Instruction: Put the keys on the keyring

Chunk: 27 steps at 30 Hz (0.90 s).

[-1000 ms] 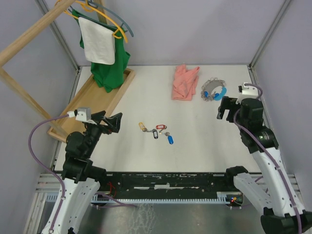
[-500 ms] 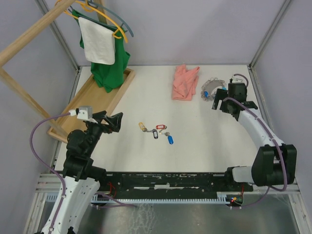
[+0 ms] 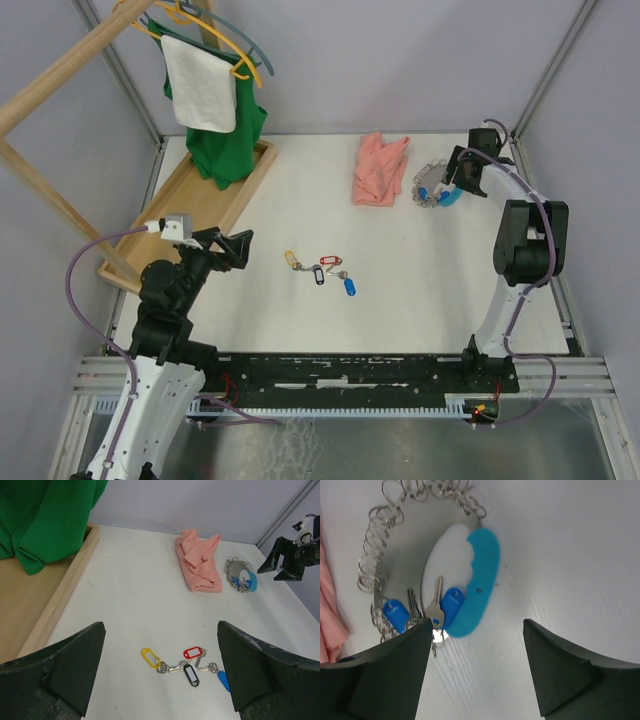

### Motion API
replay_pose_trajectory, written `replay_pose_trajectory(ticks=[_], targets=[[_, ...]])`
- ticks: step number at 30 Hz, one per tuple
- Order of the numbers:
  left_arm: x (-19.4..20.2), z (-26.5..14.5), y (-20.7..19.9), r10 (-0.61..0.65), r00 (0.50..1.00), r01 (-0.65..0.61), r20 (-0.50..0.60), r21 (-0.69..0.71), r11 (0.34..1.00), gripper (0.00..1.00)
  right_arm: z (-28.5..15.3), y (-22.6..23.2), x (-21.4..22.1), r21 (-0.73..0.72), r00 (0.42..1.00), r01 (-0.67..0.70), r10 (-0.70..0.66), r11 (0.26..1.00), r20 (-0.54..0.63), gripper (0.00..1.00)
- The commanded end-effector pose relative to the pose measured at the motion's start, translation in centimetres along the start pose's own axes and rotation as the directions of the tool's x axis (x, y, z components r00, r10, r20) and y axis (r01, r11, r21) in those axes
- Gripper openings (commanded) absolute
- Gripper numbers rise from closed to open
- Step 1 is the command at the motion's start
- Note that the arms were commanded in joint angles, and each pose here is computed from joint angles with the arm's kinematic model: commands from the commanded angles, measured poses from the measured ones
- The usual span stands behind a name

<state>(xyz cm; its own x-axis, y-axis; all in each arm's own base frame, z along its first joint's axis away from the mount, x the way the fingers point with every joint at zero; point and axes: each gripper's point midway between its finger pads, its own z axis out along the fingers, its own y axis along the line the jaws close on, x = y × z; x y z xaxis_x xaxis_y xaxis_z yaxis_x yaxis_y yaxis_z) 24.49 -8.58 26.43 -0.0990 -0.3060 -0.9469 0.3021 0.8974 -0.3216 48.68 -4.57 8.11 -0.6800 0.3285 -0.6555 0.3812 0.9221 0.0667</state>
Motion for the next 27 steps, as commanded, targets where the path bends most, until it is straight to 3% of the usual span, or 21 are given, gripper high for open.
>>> replay_pose_trajectory(ticks=[1, 9, 15, 22, 27], targets=[[-1.1, 0.2, -0.5, 0.012, 0.999, -0.013, 0.033, 0.03, 0.999, 1.0, 2.7, 0.3, -2.6, 0.008, 0.999, -0.043, 0.043, 0.999, 0.006, 0.79], [-0.6, 0.7, -0.3, 0.005, 1.0, -0.005, 0.01, 0.026, 1.0, 1.0, 6.9, -1.0, -0.6, 0.073, 0.993, -0.056, 0.064, 0.996, -0.103, 0.64], [-0.7, 0.6, -0.3, 0.005, 1.0, -0.005, 0.016, 0.027, 1.0, 1.0, 7.7, -1.4, 2.7, 0.085, 0.973, -0.021, 0.04, 0.996, -0.228, 0.5], [-1.2, 0.3, -0.6, 0.006, 0.999, -0.007, 0.037, 0.038, 0.999, 1.0, 6.0, -1.7, 6.4, 0.056, 0.942, 0.009, 0.01, 0.998, -0.337, 0.33], [-1.4, 0.1, -1.0, 0.005, 0.998, -0.008, 0.057, 0.062, 0.998, 0.99, 3.4, -2.4, 8.4, 0.037, 0.93, 0.039, -0.023, 0.999, -0.366, 0.29]])
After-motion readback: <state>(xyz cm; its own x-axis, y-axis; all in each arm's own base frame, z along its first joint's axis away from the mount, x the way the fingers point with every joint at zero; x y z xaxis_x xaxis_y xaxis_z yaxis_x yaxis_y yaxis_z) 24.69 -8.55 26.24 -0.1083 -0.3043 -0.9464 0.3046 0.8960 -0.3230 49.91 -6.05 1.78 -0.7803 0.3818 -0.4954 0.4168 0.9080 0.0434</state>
